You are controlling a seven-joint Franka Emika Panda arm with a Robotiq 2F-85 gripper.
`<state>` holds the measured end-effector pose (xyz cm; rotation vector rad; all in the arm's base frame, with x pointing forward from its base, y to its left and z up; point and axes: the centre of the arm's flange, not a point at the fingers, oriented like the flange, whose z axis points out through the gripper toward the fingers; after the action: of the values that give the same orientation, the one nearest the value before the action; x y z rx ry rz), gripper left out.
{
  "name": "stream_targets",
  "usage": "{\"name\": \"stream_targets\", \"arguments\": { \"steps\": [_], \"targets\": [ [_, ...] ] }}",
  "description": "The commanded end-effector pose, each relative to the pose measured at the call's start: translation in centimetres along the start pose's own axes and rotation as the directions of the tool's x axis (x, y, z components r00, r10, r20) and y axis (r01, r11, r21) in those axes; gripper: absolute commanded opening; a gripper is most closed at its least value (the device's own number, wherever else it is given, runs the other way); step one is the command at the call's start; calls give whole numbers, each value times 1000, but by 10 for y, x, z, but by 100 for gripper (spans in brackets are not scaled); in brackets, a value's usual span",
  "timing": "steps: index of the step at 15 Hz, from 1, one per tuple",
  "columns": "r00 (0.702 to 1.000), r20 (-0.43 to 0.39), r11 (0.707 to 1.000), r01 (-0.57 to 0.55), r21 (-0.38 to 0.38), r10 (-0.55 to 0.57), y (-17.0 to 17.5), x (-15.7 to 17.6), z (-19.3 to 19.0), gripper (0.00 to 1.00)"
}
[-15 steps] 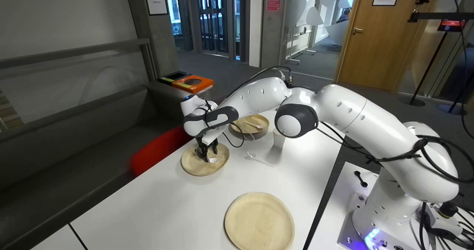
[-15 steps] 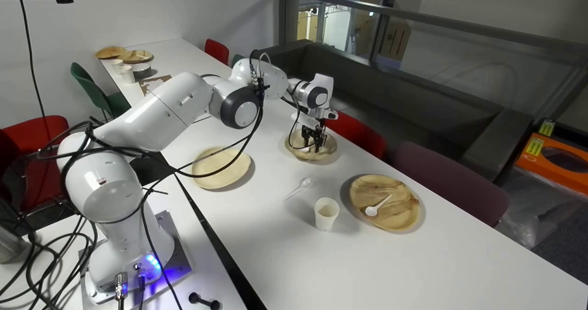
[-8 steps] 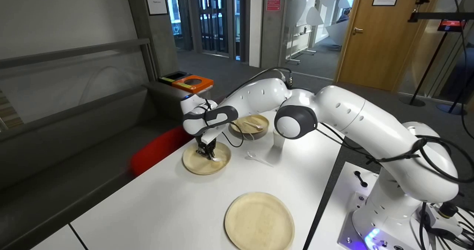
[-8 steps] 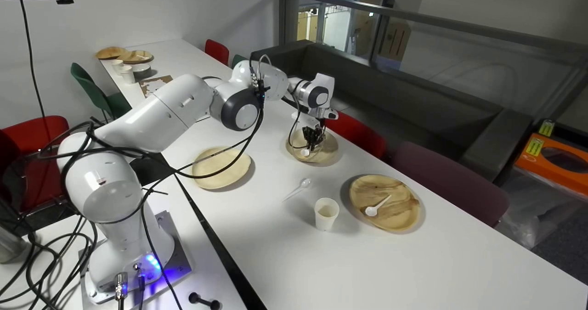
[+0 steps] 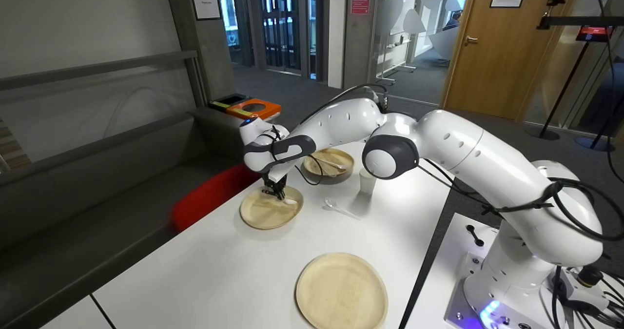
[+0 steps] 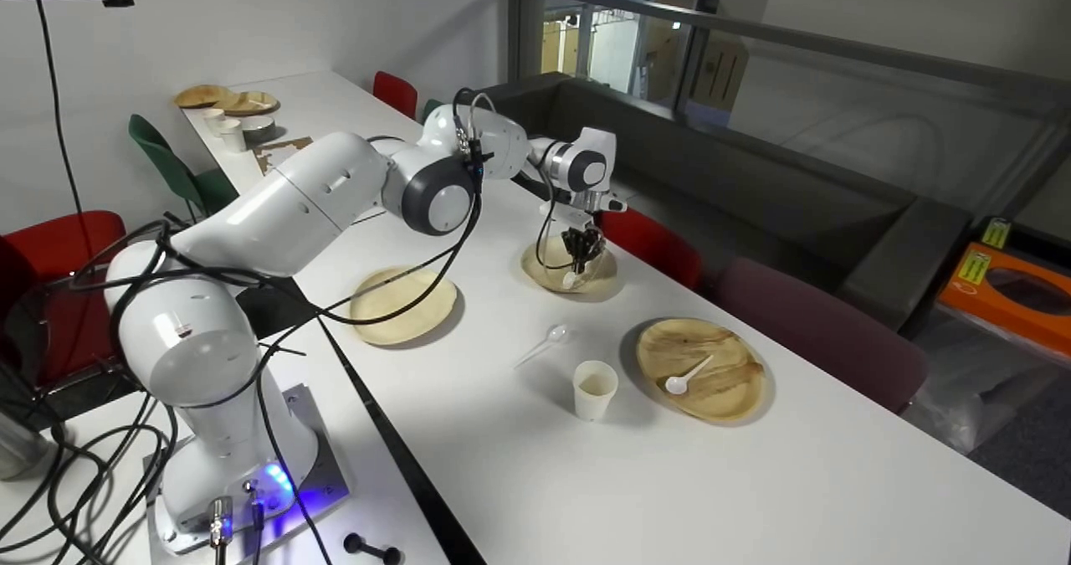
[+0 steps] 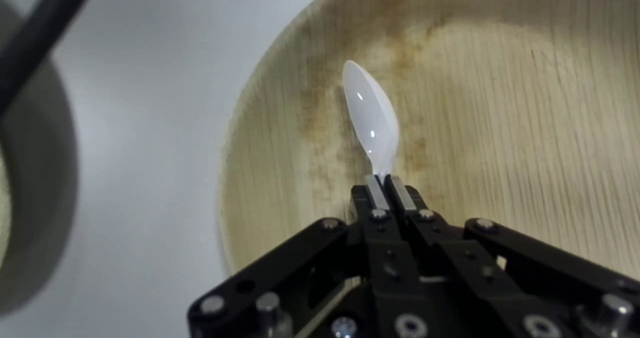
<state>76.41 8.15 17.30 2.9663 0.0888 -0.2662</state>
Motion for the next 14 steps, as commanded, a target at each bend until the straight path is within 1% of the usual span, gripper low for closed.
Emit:
{"name": "stream_targets", "arguments": {
  "steps": [1, 4, 6, 8, 10, 12, 14],
  "targets": [
    [999, -22, 994, 39, -107, -41, 17, -44, -29, 1],
    [997, -40, 985, 58, -163, -65, 23, -61, -45, 1],
    [994, -39, 973, 88, -214, -98, 24, -74, -51, 1],
    [984, -22, 940, 161, -301, -175, 25, -93, -51, 1],
    [968, 14, 904, 240, -354, -252, 26, -107, -50, 1],
    [941, 40, 860, 325, -393, -337, 24, -118, -53, 1],
    [904, 60, 808, 406, -426, -423, 21, -128, -56, 1]
  ]
}}
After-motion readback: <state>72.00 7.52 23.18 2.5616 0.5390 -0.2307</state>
